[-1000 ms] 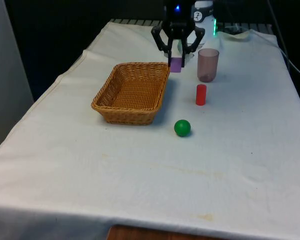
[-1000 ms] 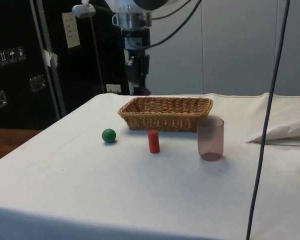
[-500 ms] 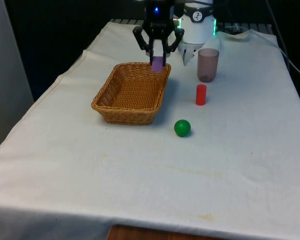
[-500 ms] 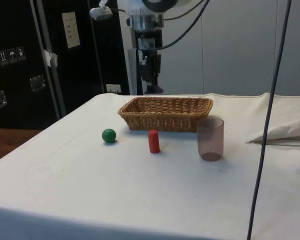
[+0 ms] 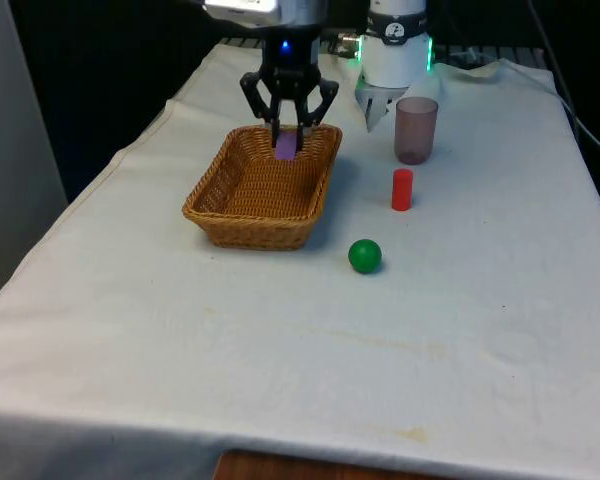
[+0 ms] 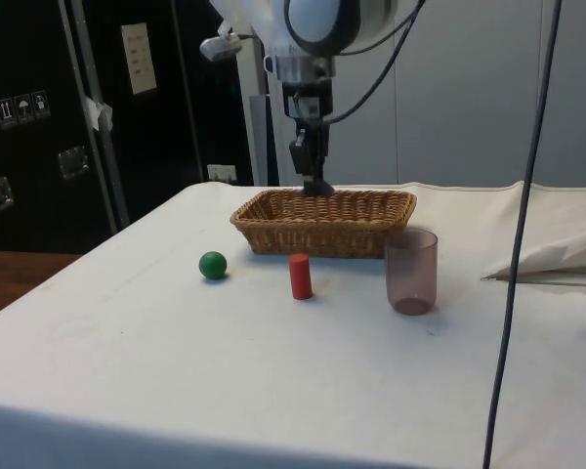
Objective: Pick up the triangular block and place it into the basket.
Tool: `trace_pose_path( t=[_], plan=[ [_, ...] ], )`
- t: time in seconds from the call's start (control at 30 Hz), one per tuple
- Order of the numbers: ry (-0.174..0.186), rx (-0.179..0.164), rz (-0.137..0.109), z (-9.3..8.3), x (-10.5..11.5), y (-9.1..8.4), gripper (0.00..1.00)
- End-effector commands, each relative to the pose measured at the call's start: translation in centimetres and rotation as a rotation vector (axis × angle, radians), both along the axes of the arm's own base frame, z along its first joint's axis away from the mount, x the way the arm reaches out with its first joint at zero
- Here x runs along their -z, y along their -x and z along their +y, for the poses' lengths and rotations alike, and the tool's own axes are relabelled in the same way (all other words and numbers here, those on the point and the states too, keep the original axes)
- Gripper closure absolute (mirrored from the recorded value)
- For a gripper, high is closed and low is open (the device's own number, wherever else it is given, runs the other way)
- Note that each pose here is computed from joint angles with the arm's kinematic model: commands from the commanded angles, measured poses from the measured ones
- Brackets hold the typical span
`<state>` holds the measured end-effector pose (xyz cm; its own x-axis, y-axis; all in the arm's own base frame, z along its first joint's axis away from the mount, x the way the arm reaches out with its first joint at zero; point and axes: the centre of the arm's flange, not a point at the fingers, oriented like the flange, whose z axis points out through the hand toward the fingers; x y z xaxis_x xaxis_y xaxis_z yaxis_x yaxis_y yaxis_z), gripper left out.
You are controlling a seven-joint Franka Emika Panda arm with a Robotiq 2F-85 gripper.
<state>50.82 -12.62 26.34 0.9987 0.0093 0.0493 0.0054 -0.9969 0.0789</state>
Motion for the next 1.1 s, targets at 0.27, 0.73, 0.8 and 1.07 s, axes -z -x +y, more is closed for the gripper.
trace_pose_path(
  t=[0.27, 0.73, 0.8, 1.07],
  plan=[
    [0.030, 0.004, -0.021, -2.0, 1.8, 0.1, 0.67],
    [0.082, 0.009, -0.055, -2.1, 4.8, -1.0, 0.67],
    [0.074, 0.009, -0.073, -2.1, 5.0, -1.0, 0.67],
    [0.091, 0.014, -0.078, -2.4, 5.7, -1.0, 0.67]
  ],
)
